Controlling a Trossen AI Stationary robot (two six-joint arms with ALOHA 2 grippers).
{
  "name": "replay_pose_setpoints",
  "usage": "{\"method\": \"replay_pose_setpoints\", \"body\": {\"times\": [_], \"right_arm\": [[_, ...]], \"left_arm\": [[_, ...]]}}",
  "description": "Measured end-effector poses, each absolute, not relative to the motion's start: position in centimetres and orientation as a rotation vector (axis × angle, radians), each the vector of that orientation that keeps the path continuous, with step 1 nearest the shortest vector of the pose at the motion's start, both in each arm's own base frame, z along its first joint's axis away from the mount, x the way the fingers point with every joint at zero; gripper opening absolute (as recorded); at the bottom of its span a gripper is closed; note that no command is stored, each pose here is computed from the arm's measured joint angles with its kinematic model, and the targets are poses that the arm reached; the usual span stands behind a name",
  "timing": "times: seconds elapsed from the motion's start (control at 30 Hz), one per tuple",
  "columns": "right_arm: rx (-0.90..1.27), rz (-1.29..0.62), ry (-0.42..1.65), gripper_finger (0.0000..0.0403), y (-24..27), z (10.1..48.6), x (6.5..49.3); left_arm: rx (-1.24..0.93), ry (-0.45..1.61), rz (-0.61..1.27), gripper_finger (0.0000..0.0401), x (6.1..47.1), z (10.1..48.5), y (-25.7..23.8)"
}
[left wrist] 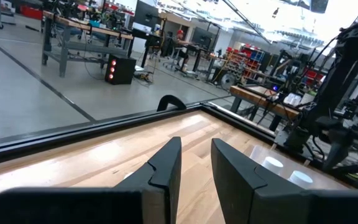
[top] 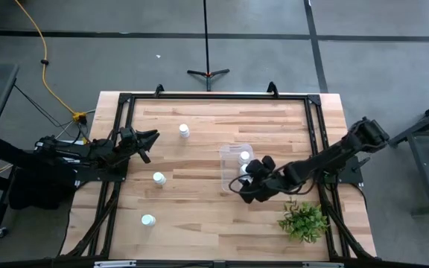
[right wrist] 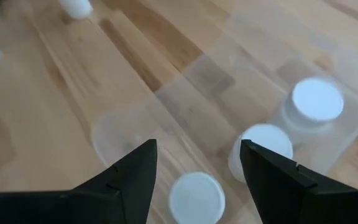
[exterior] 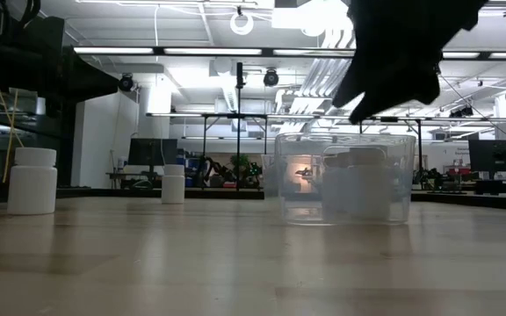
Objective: Pick and place pill bottles into a basket
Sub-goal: Put the top pill bottle into the bin
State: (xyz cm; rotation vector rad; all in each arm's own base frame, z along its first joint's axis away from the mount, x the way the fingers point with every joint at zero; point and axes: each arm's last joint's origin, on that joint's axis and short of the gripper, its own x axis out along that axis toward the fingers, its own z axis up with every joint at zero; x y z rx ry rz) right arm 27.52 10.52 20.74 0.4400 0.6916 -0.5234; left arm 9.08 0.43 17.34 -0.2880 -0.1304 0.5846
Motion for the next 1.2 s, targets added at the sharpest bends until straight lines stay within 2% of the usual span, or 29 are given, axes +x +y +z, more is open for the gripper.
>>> {"method": "replay_pose_setpoints", "body": {"times": [0.23, 0.37, 0.5, 0.63, 0.67, 0.83, 0.93, 1.07, 1.2], "right_arm": [[0.389, -0.345, 0.625, 0.0216, 8.8, 23.2, 28.6], [0.336, -0.214, 0.536, 0.0189, 6.9, 24.4, 30.2], [0.294, -0.154, 0.485, 0.0128, 4.1, 25.0, 31.2], [0.28, -0.051, 0.493, 0.0028, 1.7, 25.5, 31.2], [0.288, -0.029, 0.501, 0.0015, 1.2, 25.7, 30.9], [0.224, -0.037, 0.506, 0.0026, -0.1, 27.5, 28.9], [0.202, -0.055, 0.489, 0.0008, -0.5, 27.6, 26.7], [0.316, -0.101, 0.435, 0.0008, -0.7, 23.4, 22.6], [0.425, -0.181, 0.239, 0.0002, -0.8, 20.8, 18.2]], "left_arm": [[-0.288, -0.131, 0.584, 0.0124, 9.1, 17.3, 0.4], [-0.288, -0.131, 0.584, 0.0124, 9.1, 17.3, 0.4], [-0.288, -0.13, 0.584, 0.0124, 9.1, 17.3, 0.4], [-0.288, -0.13, 0.584, 0.0124, 9.1, 17.3, 0.4], [-0.288, -0.131, 0.584, 0.0124, 9.1, 17.3, 0.4], [-0.289, -0.132, 0.572, 0.0124, 9.1, 17.4, 0.4], [-0.289, -0.129, 0.561, 0.0124, 9.1, 17.4, 0.4], [-0.288, -0.128, 0.561, 0.0124, 9.1, 17.3, 0.4], [-0.288, -0.128, 0.562, 0.0124, 9.1, 17.3, 0.4]]}}
